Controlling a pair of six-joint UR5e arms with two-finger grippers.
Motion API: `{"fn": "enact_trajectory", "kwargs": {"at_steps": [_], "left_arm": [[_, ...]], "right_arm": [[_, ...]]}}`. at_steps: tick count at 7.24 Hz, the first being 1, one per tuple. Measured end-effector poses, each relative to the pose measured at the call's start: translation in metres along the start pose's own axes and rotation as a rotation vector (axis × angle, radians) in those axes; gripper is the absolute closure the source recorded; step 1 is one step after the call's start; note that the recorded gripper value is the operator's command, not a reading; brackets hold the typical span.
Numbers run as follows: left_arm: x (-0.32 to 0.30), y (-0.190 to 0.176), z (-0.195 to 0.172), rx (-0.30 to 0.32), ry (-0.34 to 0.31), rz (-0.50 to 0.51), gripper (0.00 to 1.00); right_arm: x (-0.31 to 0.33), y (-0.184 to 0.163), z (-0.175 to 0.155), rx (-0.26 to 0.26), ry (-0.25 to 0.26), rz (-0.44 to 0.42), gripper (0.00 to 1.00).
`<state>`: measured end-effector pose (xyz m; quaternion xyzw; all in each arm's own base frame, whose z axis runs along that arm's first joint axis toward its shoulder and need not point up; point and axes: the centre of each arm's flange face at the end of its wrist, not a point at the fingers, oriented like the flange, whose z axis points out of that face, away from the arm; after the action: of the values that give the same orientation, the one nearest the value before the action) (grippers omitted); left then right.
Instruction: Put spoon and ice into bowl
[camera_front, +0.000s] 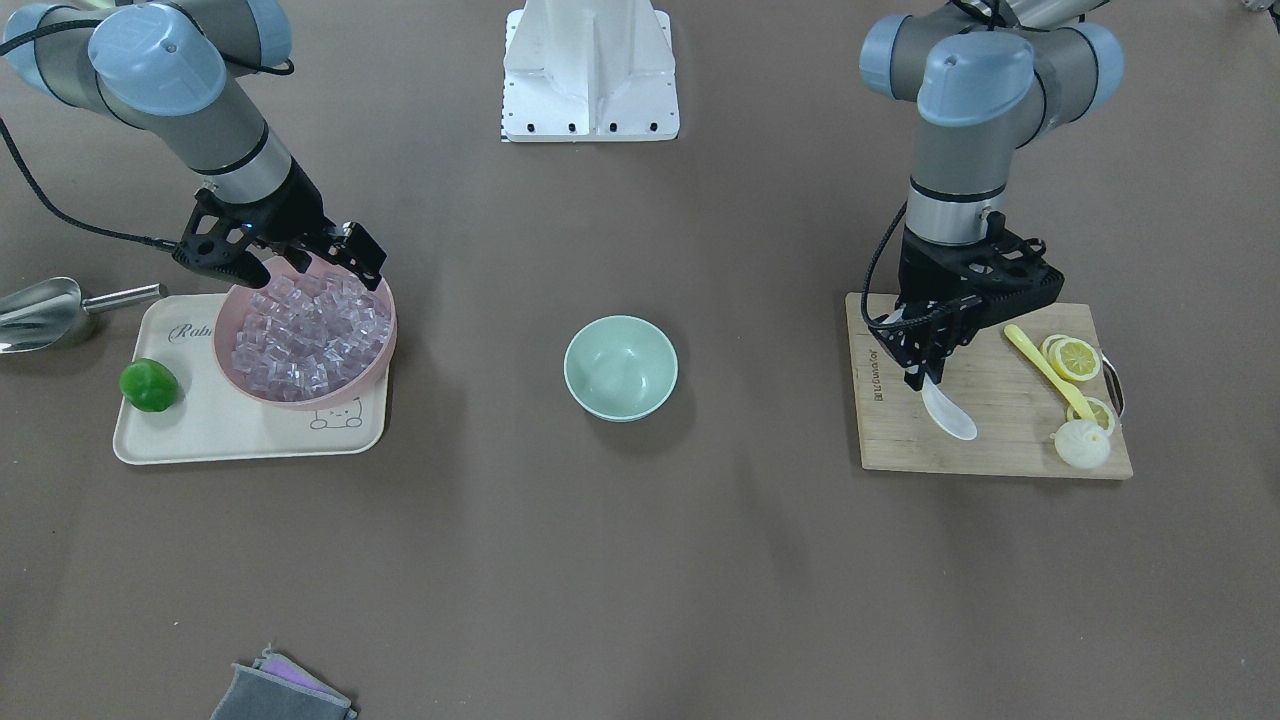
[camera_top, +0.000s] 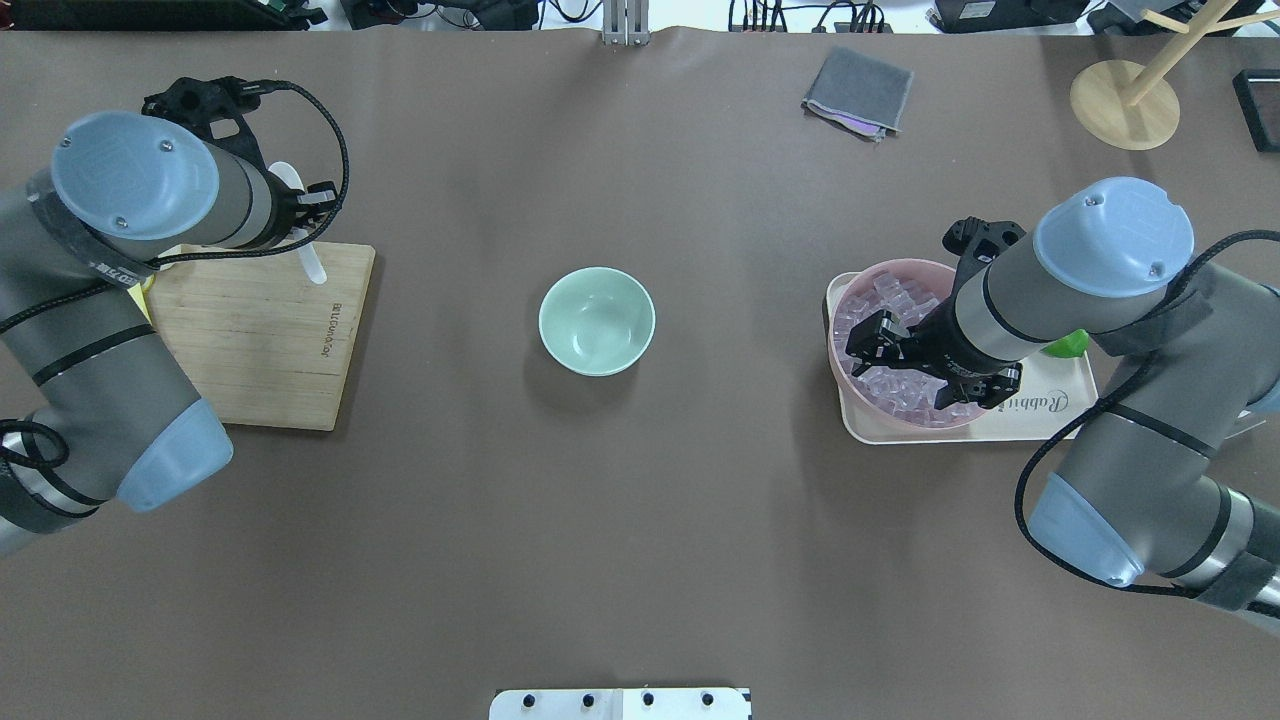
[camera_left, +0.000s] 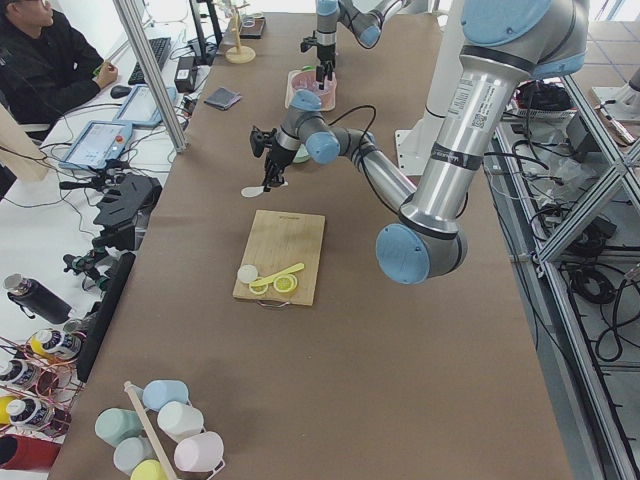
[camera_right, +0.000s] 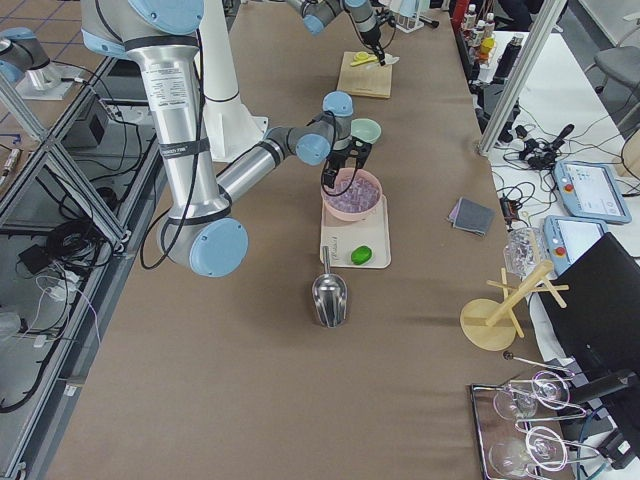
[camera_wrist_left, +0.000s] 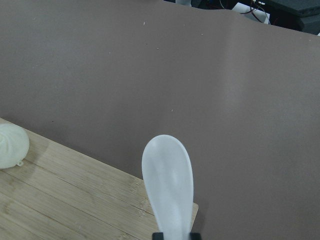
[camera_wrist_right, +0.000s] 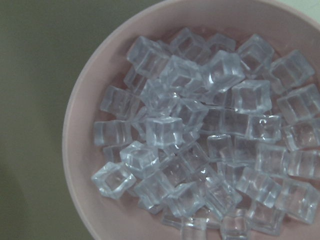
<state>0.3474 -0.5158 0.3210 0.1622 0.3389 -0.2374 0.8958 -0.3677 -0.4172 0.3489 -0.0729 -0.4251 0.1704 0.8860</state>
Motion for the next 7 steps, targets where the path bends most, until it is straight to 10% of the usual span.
{"fn": "enact_trajectory", "kwargs": {"at_steps": [7], "left_arm": [[0.003,0.001,-0.001,0.005,0.006,0.003,1.00]], "right_arm": [[0.010,-0.022,0.010,-0.001,0.027,0.077,0.11]]}}
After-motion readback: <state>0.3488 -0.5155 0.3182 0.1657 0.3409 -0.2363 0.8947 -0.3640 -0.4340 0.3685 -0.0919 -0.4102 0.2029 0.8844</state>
